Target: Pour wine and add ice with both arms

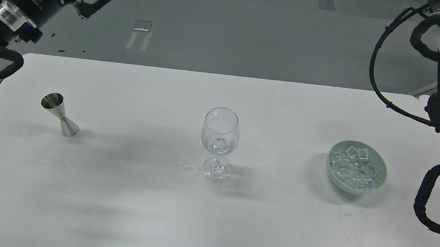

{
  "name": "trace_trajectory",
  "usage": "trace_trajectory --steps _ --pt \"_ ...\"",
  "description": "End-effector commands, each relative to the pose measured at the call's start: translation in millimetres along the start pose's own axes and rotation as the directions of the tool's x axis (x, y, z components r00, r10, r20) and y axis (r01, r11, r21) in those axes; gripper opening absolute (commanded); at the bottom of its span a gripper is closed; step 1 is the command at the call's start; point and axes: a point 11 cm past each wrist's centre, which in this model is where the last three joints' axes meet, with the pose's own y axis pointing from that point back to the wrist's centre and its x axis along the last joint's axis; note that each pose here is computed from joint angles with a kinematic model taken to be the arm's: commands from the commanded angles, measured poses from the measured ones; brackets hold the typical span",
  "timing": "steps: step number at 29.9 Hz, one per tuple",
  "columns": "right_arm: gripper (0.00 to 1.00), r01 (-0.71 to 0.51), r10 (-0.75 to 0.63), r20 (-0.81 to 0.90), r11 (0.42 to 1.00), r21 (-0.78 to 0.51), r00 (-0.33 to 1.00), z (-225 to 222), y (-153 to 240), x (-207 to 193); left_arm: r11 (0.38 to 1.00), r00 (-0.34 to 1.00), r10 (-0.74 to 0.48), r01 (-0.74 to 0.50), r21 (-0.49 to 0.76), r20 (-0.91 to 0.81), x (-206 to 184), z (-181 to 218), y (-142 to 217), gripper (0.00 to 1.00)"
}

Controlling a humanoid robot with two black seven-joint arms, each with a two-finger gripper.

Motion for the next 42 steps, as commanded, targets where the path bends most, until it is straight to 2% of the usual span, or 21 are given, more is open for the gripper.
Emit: trace_trajectory --steps 1,3,8,16,22,27,42 --pt "0.94 -0.013 0.012 0.068 1.0 0.006 0.998 9 -6 -1 1.0 1.0 0.005 -0.005 -0.001 -0.005 2 -1 1 0.98" --pt "0.94 0.0 0.001 0.193 1.0 -0.002 0.981 26 -11 -12 1.0 1.0 0.006 -0.006 -0.002 -0.006 2 -1 1 0.98" --pt "0.95 0.024 -0.009 0.317 0.999 -0.043 0.948 47 -12 -22 1.0 1.0 0.005 -0.005 -0.004 -0.008 2 -1 0 0.98" --pt "0.96 0.101 -0.011 0.334 0.963 -0.252 0.942 86 -5 -36 1.0 1.0 0.0 0.0 0.004 -0.027 2 -11 -3 0.98" --pt "0.97 0.082 0.003 0.345 0.969 -0.231 0.939 89 0 -32 1.0 0.999 -0.003 0.003 0.006 -0.048 2 -19 -5 0.98" --pt "0.97 0.034 0.033 0.314 0.978 -0.204 0.949 79 8 -11 1.0 0.998 0.015 -0.014 0.006 -0.068 8 -25 -5 0.98" --pt "1.0 0.023 0.044 0.324 0.979 -0.2 0.945 81 11 -8 1.0 0.997 0.024 -0.023 0.009 -0.072 11 -26 -4 0.98"
